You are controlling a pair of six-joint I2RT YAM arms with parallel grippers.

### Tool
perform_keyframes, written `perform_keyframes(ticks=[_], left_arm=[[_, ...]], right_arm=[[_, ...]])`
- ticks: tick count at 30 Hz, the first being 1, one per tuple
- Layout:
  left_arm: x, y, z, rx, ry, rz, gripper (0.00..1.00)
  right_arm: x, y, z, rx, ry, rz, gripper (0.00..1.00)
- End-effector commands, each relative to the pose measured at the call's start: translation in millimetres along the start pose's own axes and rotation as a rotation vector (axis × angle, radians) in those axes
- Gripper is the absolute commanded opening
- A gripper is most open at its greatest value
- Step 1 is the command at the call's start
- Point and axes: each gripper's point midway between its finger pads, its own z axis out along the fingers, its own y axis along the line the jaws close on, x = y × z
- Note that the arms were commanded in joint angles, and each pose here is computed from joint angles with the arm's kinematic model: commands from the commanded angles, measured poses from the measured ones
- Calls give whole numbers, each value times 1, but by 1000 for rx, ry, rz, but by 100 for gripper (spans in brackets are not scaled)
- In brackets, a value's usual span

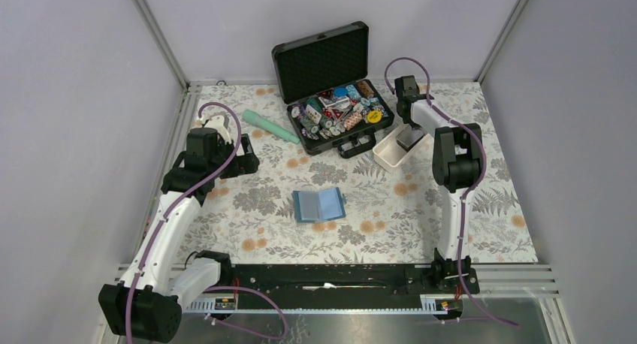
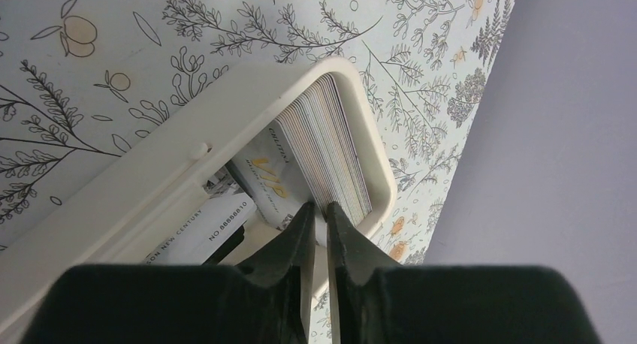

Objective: Put the credit cards into the card holder
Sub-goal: Pick up the credit card from the storage box.

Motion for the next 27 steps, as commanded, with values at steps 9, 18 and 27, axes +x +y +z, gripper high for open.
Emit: perform_keyframes(ticks=[9, 18, 27], left_arm=[[-13, -4, -2, 25, -56, 17, 99], [-13, -4, -2, 26, -57, 16, 99], [-12, -4, -2, 25, -56, 16, 99]], right_arm=[[-7, -9, -4, 5, -22, 26, 0], [-11, -17, -12, 18, -38, 38, 0], [-17, -30, -24, 33, -65, 59, 0]])
